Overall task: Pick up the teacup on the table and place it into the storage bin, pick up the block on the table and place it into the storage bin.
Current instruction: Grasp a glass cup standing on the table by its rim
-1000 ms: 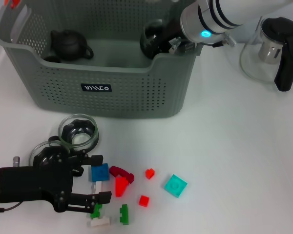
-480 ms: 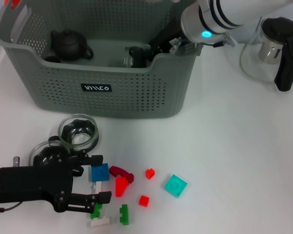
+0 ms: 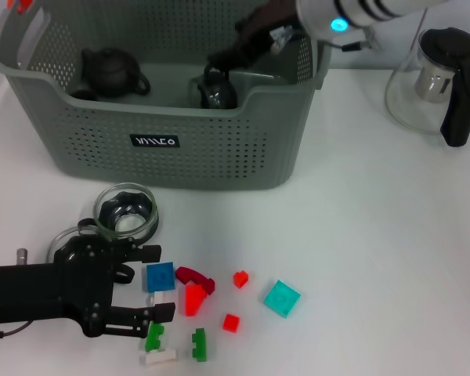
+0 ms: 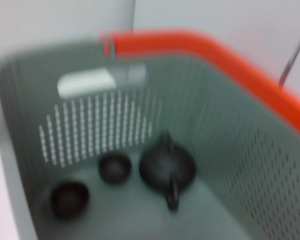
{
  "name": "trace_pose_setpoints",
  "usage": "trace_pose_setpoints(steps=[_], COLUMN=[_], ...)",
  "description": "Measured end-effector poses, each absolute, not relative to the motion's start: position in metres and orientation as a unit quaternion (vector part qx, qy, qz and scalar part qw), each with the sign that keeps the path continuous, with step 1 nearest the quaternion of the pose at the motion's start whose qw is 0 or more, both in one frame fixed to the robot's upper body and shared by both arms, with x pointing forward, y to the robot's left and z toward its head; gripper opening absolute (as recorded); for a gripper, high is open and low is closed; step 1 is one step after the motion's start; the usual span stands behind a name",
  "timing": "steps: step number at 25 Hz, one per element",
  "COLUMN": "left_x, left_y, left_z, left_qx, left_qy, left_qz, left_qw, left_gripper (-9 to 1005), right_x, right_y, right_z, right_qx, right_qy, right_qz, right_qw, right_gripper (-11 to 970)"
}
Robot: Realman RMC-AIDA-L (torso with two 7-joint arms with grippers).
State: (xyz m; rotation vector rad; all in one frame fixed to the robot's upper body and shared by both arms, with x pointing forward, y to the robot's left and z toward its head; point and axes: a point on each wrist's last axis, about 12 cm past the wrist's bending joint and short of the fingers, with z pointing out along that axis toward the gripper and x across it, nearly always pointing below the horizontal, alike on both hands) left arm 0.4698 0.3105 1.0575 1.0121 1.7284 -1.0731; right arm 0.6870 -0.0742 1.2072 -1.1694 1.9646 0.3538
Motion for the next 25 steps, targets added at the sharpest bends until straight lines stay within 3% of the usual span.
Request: trace_pose_setpoints(steps=[6, 15, 25], left_x=[0.47, 0.47, 0.472], left_y=[0.313, 0.322, 0.337], left_z=[1.06, 1.065, 1.076], left_qx=[0.396, 0.37, 0.352], left_qy=[0.688, 0.683, 0.702], left_qz=[-0.427, -0.421, -0.408], left_qw=[0.434, 0.468, 0.466], left_gripper=[932, 933, 933], right_x=[0.667, 0.596, 0.552], right_y=[-0.088, -0.122, -0.179], right_z=[1.225, 1.231, 1.203], right_qx=[-0.457, -0.496, -0.51], right_qy=[0.744, 0.642, 0.618], right_qz=[0.209, 0.317, 0.386], right_qw=[0.441, 0.491, 0.456], right_gripper=[690, 951, 947])
